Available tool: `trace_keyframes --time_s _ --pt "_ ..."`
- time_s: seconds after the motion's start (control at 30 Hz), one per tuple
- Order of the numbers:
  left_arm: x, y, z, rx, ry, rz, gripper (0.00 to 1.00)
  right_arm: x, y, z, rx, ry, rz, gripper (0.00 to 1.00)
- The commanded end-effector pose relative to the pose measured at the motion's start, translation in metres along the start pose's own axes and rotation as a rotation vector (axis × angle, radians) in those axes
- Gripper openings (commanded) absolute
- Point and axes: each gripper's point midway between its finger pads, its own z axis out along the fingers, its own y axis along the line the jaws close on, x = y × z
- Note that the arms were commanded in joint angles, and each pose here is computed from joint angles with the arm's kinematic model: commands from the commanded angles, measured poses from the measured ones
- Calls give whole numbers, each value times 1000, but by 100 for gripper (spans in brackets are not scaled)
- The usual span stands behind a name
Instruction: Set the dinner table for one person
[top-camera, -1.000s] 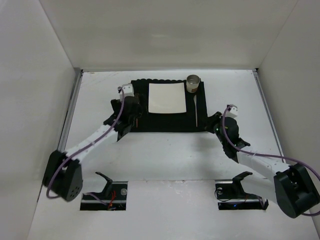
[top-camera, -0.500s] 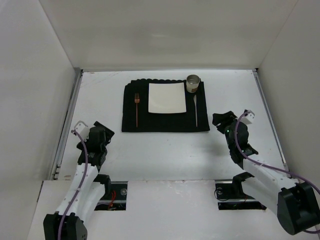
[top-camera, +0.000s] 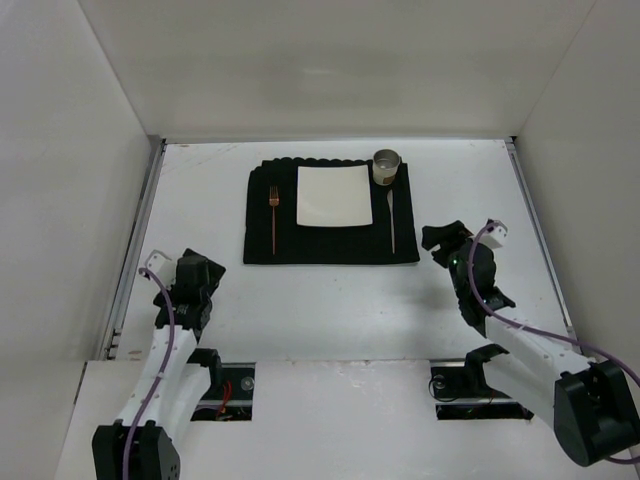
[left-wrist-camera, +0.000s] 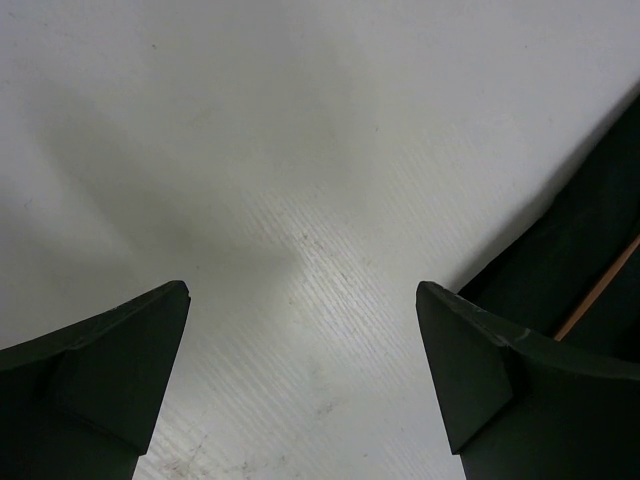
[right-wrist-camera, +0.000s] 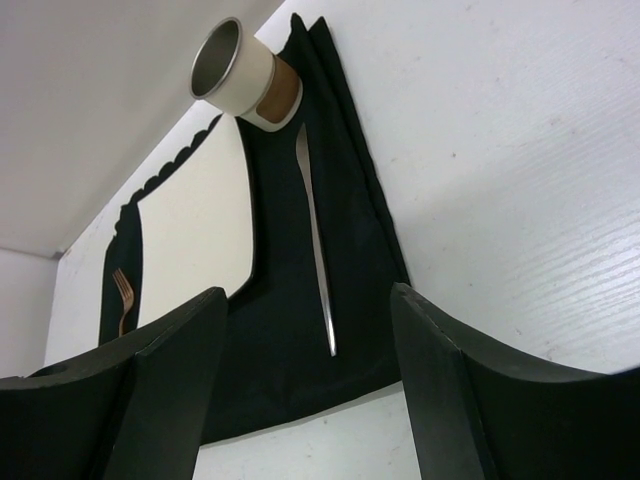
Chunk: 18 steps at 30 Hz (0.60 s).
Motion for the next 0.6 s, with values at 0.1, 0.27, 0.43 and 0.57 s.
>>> trace_keyframes --time_s 0.1,0.27,0.43,0.57 --pt "3 -15 0 40 17 4 100 -7 11 4 -42 -20 15 73" --pt "3 -22 0 64 9 4 100 -6 14 5 -51 -12 11 73" --pt "1 -28 -1 71 11 18 100 -3 15 6 -55 -1 11 73" --pt "-2 -33 1 69 9 23 100 -3 13 6 -46 -6 8 73"
